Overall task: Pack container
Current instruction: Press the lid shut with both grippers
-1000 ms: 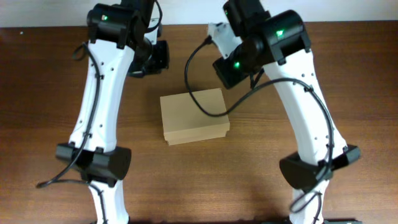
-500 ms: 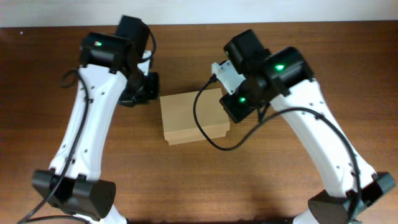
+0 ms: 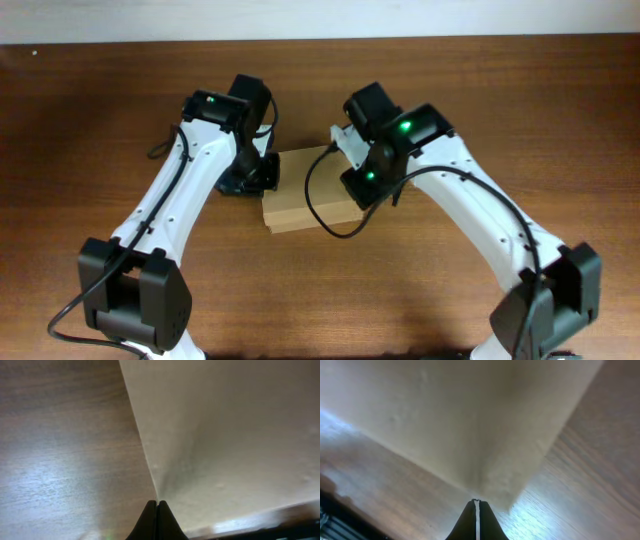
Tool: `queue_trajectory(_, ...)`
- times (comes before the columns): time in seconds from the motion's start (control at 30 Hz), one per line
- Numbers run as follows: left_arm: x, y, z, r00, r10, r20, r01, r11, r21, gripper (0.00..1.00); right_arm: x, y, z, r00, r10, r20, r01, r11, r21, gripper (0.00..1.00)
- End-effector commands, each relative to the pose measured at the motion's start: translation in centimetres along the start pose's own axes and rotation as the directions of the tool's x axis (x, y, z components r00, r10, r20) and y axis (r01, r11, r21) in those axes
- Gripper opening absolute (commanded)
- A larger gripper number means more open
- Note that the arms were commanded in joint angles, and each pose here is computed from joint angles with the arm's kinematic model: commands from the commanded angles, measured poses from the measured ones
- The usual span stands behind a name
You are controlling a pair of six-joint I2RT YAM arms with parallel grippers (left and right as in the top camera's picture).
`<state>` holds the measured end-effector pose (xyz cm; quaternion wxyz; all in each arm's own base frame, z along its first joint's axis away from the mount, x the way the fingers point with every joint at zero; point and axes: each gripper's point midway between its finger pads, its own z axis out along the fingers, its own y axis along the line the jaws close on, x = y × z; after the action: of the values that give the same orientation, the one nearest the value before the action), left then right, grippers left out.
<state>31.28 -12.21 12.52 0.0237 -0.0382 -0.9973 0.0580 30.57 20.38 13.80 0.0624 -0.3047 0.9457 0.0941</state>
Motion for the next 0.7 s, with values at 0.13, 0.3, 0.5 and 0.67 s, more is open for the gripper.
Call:
queue_trajectory(0.13, 1.0, 0.4, 3.7, 0.999, 0.007, -0.038, -0.007, 1.0, 0.009, 0.02, 1.6, 0.1, 3.9, 0.998, 0.042, -0.043, -0.043, 0.998, -0.035, 0.04)
queue_trajectory(0.3, 1.0, 0.6, 4.4, 0.999, 0.008, -0.035, -0.007, 1.0, 0.005, 0.02, 1.2, 0.1, 3.9, 0.999, 0.037, -0.02, -0.038, 0.999, -0.034, 0.04)
queue_trajectory(0.5, -0.2, 0.7, 1.9, 1.0, -0.003, 0.006, 0.003, 1.0, 0.005, 0.02, -2.8, -0.5, -0.9, 0.992, 0.02, 0.125, -0.022, 1.0, 0.017, 0.04)
queue_trajectory(0.67, -2.9, 3.2, -3.5, 0.991, -0.041, 0.129, 0.052, 0.996, -0.077, 0.01, -6.2, -4.7, -8.4, 0.956, 0.053, 0.288, -0.102, 0.982, 0.157, 0.04)
